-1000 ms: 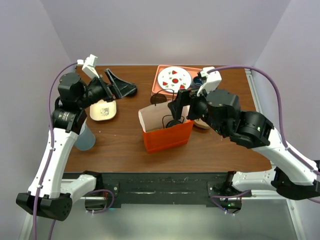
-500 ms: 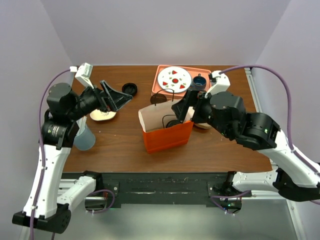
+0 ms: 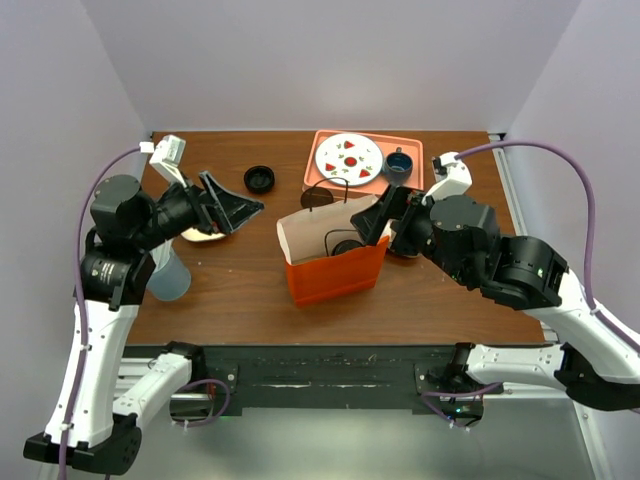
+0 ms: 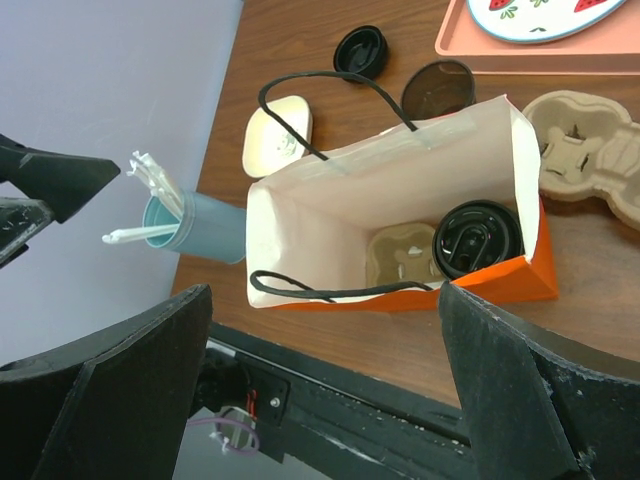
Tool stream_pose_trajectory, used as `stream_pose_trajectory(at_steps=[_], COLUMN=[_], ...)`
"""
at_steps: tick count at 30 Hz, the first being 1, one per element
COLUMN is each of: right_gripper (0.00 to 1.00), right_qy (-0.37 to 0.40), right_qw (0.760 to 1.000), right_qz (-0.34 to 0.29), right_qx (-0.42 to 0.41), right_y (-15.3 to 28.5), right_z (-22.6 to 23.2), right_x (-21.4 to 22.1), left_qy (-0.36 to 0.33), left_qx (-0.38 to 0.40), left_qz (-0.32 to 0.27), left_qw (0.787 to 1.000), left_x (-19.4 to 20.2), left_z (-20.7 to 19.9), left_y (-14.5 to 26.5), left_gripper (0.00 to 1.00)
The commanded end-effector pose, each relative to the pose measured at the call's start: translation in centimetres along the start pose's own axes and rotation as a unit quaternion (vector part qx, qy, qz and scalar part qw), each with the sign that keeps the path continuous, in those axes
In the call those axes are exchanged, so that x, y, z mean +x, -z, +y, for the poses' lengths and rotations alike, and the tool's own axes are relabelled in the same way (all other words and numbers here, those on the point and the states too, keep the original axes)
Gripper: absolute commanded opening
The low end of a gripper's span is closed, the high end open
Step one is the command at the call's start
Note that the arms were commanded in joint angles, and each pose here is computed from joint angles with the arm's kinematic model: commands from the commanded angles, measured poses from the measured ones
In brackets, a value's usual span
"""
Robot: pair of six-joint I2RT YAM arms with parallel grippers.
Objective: Pack the takeout coffee
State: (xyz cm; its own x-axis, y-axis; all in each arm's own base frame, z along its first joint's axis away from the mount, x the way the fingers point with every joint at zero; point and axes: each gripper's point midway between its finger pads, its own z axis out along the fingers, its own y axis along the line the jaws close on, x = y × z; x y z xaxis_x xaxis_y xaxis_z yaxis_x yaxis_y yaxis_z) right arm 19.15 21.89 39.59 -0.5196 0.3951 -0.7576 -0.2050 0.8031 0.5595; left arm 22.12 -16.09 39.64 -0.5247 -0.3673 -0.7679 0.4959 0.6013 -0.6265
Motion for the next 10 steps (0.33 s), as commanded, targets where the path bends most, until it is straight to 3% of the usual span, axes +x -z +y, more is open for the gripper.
stream_pose_trajectory(at_steps=[1,10], right_gripper=[0.99,0.99], right_qy=[-0.036,-0.033], right_qw=[0.998,0.998], right_qz=[-0.043,-0.059], right_qx=[-0.011,-0.017], right_y=[0.5,1.3], right_z=[0.7,0.8], right_x=[-2.3,-3.4], left_qy=[-0.015,-0.013], left_qx=[0.018,0.018], left_qz=[-0.002,-0.008], left_qw=[1.0,1.0], left_x=[-0.1,-0.3], left_z=[-0.8,-1.0], left_y=[0.3,0.4], left_gripper=[1.0,1.0])
